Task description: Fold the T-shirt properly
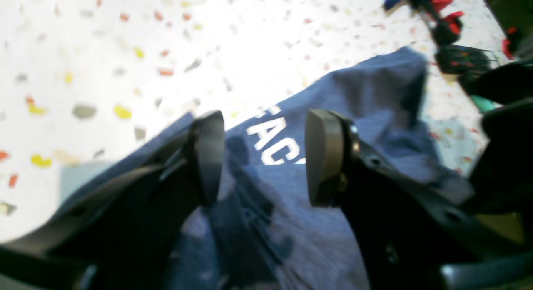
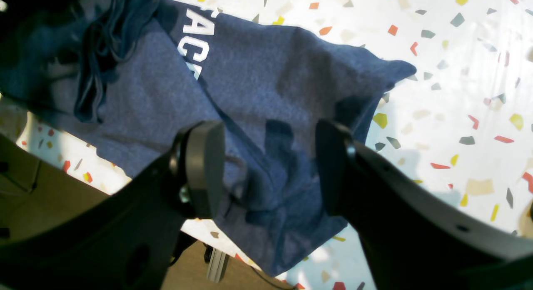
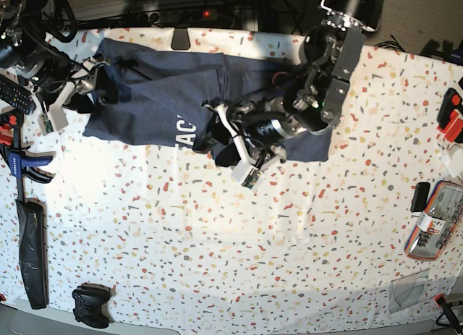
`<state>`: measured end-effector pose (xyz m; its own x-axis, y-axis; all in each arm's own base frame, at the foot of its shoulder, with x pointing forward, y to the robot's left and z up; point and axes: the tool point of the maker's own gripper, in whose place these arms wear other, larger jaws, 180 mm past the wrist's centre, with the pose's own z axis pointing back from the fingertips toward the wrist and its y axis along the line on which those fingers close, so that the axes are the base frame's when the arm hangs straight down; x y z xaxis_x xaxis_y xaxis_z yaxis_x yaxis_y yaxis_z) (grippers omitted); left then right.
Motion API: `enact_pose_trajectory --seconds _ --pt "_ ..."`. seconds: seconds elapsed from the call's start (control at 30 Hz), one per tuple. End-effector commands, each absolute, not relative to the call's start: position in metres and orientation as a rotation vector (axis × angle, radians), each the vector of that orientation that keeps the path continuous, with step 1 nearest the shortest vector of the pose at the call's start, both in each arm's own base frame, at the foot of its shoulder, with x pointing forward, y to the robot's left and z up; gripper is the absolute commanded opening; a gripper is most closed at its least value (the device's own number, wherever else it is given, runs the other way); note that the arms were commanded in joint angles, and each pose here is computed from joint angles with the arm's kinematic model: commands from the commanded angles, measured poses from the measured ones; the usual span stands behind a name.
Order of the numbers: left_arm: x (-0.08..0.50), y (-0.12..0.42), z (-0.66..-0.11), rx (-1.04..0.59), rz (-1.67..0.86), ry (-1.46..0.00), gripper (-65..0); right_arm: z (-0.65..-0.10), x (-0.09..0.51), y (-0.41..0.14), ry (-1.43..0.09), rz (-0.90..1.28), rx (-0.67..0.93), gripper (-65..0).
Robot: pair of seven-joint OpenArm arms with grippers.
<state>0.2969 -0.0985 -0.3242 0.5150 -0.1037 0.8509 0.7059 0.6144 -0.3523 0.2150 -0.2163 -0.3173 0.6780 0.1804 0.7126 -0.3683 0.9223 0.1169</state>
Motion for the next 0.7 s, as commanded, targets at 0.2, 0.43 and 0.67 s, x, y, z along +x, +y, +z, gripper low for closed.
enact_pose_trajectory --seconds 0.2,0.43,0.67 --pt "0.320 -0.052 -0.280 -0.692 -0.505 -1.046 -34.7 -0.322 0.215 -0.247 -0.752 0.261 0.196 -30.3" --pt "0.316 0.040 -0.305 -0.616 -0.372 -1.035 -34.7 -0.348 0.217 -0.297 -0.674 0.092 0.176 -30.3" --pt "0.292 0.105 -0.323 -0.552 -0.283 -1.009 -34.7 -0.385 0.219 -0.309 -0.592 -0.034 0.248 -30.3"
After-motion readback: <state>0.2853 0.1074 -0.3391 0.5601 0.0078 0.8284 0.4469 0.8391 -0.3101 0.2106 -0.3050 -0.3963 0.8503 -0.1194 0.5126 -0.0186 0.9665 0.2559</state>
